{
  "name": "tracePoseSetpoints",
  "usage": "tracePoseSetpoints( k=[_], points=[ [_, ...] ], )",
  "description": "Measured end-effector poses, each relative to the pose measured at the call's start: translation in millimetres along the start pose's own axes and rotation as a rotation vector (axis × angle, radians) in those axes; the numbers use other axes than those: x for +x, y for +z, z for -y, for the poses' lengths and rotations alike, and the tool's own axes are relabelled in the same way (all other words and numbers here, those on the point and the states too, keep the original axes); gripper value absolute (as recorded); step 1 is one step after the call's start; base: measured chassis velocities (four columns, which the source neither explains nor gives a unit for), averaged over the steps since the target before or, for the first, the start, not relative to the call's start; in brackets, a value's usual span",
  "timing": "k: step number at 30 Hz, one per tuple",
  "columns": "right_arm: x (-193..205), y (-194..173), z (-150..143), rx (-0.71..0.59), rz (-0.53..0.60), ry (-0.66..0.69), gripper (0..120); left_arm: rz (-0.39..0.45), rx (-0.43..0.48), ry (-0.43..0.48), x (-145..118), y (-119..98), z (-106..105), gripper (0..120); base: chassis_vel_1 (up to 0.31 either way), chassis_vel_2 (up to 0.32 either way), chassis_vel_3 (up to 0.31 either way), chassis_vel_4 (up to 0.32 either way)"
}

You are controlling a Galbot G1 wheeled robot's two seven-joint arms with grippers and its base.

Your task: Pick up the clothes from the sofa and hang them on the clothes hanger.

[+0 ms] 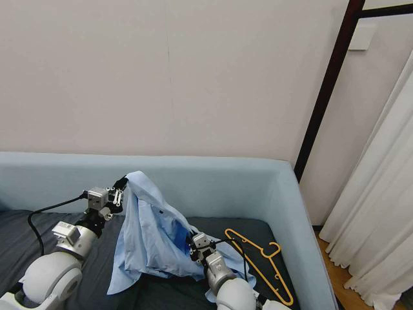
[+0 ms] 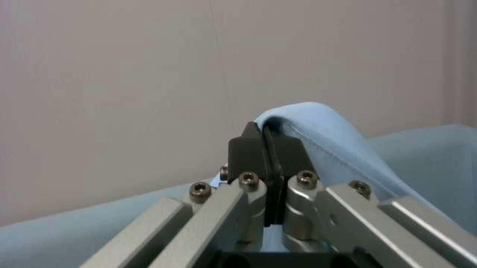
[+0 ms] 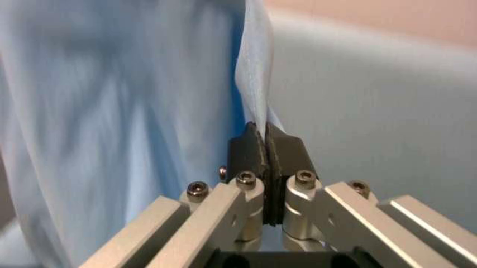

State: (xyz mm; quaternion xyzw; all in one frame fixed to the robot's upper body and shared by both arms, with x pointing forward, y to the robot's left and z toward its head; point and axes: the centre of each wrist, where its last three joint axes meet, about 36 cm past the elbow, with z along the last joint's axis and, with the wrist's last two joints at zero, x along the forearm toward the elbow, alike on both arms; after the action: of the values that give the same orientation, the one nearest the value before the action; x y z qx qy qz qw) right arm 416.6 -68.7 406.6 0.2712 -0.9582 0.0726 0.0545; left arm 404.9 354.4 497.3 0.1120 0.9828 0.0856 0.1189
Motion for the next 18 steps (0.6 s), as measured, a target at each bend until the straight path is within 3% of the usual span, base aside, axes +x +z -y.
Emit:
tracePoseSetpoints(
  k=[4, 5, 8, 15, 18],
  points=[
    [1, -43, 49, -0.017, 0.197, -0.140, 0, 0.048, 0.028, 0.007, -3, -3, 0, 0, 0.000, 0.000, 0.000, 0.000],
    [1, -43, 49, -0.017, 0.197, -0.140, 0, 0.048, 0.028, 0.007, -3, -3, 0, 0, 0.000, 0.000, 0.000, 0.000],
    [14, -86, 92, 0.009, 0.296, -0.229, 0, 0.089, 0.041, 0.019, -8, -11, -2, 0, 0.000, 0.000, 0.000, 0.000],
    [46, -156, 165, 0.140, 0.345, -0.270, 0, 0.200, 0.051, 0.017, -30, -46, -18, 0, 0.000, 0.000, 0.000, 0.000],
    [55, -188, 179, 0.156, 0.381, -0.257, 0, 0.239, 0.052, 0.021, -36, -61, -23, 0, 0.000, 0.000, 0.000, 0.000]
  ],
)
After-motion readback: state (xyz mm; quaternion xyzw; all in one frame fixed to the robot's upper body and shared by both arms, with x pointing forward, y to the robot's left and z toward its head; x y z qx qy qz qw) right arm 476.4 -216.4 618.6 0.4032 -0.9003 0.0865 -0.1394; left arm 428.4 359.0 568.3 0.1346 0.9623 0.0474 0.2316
